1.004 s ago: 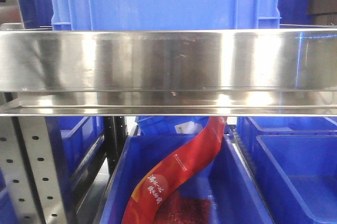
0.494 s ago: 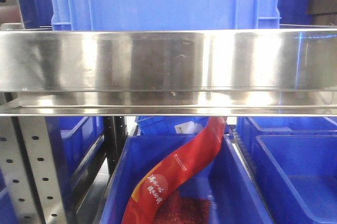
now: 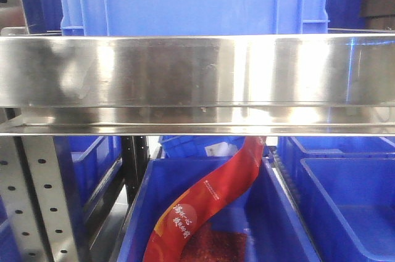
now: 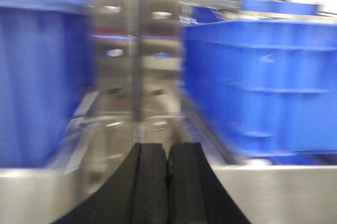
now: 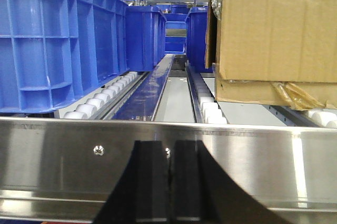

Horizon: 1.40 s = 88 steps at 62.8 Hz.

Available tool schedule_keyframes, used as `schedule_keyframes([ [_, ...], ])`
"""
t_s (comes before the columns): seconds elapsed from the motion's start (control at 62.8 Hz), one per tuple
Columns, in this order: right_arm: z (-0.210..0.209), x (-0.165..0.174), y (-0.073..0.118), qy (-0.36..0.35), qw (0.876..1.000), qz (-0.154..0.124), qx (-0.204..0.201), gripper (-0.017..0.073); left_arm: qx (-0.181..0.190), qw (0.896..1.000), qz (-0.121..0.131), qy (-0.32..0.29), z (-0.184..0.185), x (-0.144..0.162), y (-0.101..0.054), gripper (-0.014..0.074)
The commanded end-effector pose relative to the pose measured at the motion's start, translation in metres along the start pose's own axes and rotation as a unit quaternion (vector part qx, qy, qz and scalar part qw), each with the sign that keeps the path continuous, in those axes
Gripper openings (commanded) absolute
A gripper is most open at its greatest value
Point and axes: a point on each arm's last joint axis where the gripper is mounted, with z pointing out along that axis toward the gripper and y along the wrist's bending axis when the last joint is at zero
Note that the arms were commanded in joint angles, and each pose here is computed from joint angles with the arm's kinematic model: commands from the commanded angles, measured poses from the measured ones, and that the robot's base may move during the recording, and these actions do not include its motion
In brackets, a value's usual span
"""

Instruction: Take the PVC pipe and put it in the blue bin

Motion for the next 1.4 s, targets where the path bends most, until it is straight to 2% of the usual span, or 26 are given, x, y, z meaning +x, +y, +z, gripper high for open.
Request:
schedule_keyframes([
  [0.0,0.000,-0.002,0.000,-0.013,1.000,-0.003,0.001,-0.0167,-0.023,1.000,0.008,-0.008,-0.007,0.013,0.003,-0.0111],
  [0.143,0.000,-0.002,0.000,-0.013,1.000,-0.003,0.001,-0.0167,-0.029,0.999,0.009,-0.016,-0.013,0.033,0.004,-0.0111],
  [0.239,0.000,-0.002,0.000,-0.013,1.000,-0.003,0.001,-0.0167,-0.030,1.000,0.008,0.000,-0.011,0.047,0.005,-0.0111],
  [0.303,0.000,-0.002,0.000,-0.013,1.000,-0.003,0.001,-0.0167,-0.029,0.999,0.009,-0.010,-0.011,0.045,0.005,-0.0111],
  [0.398,0.000,-0.002,0.000,-0.013,1.000,-0.003,0.001,-0.0167,-0.030,0.999,0.008,0.018,-0.011,0.050,0.005,-0.0111],
  [1.386,0.000,-0.002,0.000,-0.013,1.000,-0.003,0.001,-0.0167,-0.030,0.999,0.008,0.016,-0.011,0.050,0.005,-0.0111],
])
